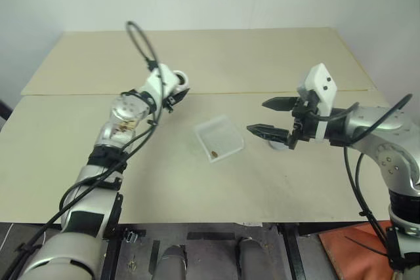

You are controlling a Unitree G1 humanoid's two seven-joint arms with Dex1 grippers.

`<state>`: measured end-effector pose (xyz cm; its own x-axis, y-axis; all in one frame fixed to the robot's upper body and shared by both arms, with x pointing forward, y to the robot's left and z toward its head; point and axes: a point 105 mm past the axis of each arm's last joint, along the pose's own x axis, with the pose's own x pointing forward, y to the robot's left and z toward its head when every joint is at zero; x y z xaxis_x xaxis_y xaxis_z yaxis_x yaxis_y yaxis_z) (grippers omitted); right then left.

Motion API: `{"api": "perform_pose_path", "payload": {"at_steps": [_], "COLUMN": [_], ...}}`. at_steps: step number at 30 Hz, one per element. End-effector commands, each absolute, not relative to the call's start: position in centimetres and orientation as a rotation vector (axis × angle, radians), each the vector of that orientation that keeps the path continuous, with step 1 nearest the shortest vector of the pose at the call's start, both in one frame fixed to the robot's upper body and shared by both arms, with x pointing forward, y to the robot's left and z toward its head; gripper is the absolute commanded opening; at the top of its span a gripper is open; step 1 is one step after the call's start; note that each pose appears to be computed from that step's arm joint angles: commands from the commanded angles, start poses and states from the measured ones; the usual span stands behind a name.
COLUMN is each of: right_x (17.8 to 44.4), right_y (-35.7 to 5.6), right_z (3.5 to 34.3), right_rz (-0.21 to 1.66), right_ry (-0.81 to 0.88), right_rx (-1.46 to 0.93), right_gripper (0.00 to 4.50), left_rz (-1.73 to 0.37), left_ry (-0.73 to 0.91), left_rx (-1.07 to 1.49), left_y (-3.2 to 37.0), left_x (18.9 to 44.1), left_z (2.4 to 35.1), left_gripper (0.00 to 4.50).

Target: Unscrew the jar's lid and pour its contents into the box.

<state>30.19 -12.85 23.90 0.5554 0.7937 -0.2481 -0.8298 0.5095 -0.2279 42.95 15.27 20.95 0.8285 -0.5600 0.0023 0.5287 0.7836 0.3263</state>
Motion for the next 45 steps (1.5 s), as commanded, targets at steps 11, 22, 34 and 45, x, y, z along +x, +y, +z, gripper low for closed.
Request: {"api": "perform_pose_path", "payload": {"at_steps": [11, 22, 34, 45], "right_x": [29.0, 28.5, 27.5, 26.1], "right_y": [-13.8, -13.8, -15.1, -16.0], "right_z": [25.9, 25.6, 23.7, 22.9], "right_rz": [0.986, 0.986, 0.964, 0.955], "right_ry": [0.046, 0.056, 0.106, 0.099], "right_rx": [-0.38, -0.374, -0.354, -0.364], "right_gripper": [4.45, 4.5, 4.5, 4.5], "left_rz": [-0.524, -0.535, -0.768, -0.995], "left_ry": [-0.032, 0.011, 0.097, -0.053], "left_rx": [0.078, 0.118, 0.299, 0.268], "left_y": [16.7, 17.1, 21.8, 25.2], "left_x": [41.7, 39.8, 31.7, 26.5], "left_z": [16.8, 14.2, 17.2, 26.7], "left_gripper": [1.96, 4.46, 4.46, 4.46]}}
